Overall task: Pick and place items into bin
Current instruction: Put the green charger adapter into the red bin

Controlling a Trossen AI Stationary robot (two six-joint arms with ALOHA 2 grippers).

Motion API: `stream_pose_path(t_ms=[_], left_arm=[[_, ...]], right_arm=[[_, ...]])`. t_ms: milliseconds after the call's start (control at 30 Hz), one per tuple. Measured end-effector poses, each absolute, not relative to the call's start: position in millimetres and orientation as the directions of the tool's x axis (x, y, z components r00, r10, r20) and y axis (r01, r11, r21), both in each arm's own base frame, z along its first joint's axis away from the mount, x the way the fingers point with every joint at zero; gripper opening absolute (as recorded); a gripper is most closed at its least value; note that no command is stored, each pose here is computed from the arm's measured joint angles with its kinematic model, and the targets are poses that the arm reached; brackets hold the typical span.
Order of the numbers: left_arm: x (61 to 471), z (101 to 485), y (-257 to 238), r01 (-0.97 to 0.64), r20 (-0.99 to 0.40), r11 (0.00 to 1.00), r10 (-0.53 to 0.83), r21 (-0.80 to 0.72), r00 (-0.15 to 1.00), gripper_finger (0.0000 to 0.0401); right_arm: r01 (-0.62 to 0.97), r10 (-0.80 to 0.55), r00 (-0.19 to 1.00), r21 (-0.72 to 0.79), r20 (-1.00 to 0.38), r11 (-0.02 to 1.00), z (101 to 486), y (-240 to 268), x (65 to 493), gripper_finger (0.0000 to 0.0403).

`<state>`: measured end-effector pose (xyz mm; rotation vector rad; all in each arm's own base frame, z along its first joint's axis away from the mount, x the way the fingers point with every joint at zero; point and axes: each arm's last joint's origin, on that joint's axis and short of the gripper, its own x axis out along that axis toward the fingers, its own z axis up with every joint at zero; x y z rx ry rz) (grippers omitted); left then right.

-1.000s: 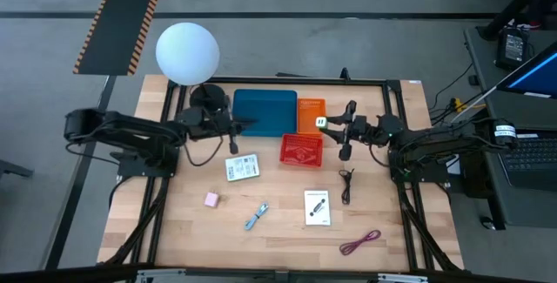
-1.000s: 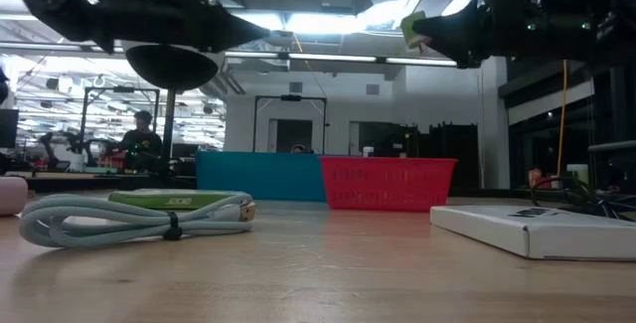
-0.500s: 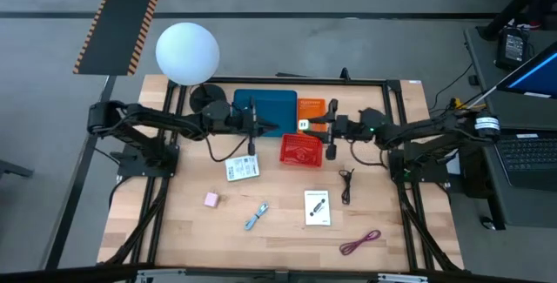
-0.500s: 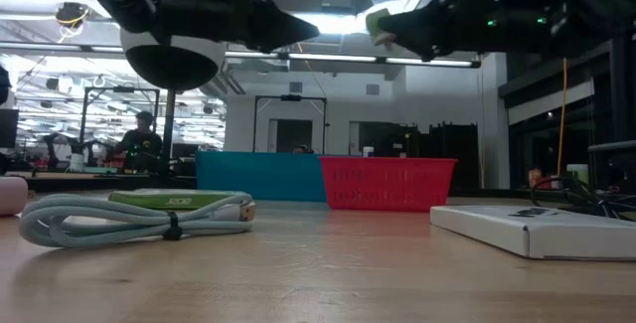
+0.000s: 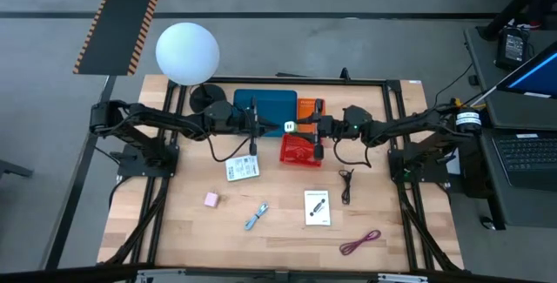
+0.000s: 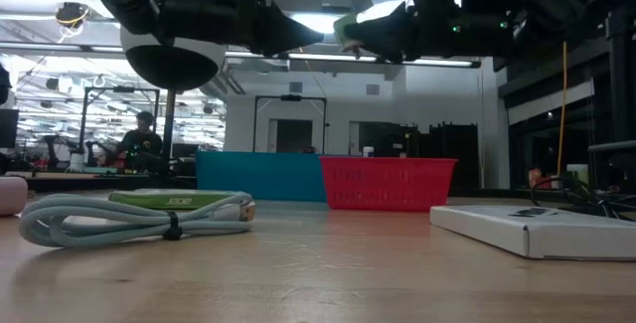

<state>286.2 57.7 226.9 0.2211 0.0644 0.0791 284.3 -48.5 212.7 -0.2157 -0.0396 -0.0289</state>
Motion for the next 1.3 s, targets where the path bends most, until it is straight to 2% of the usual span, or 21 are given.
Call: stream_pose_path(t_ms=[567, 833, 1067, 1200, 1300], left_arm=[[286.2, 226.7, 57.8, -0.075, -0.057, 0.972, 0.090, 0.222, 0.994, 0.0005], [285.6, 226.3, 61.6, -0.200, -0.062, 0.954, 0.219, 0.225, 0.974, 0.0004], [285.5, 226.2, 61.7, -0.205, -0.063, 0.952, 0.225, 0.229, 0.972, 0.0004], [285.6, 226.1, 61.4, -0.196, -0.063, 0.953, 0.215, 0.229, 0.974, 0.0015], [285.8, 226.2, 60.6, -0.168, -0.063, 0.956, 0.188, 0.239, 0.980, 0.0037]], right_arm=[[0.061, -0.052, 0.998, -0.220, 0.046, 0.974, 213.9, -56.0, 282.4, 0.0119], [0.066, -0.059, 0.997, -0.217, 0.043, 0.974, 213.5, -58.0, 282.0, 0.0119], [0.065, -0.059, 0.998, -0.217, 0.036, 0.974, 212.9, -58.0, 282.1, 0.0119], [0.065, -0.058, 0.998, -0.217, 0.036, 0.974, 212.9, -58.0, 282.0, 0.0119], [0.065, -0.058, 0.998, -0.218, 0.036, 0.974, 213.0, -58.0, 282.0, 0.0119]])
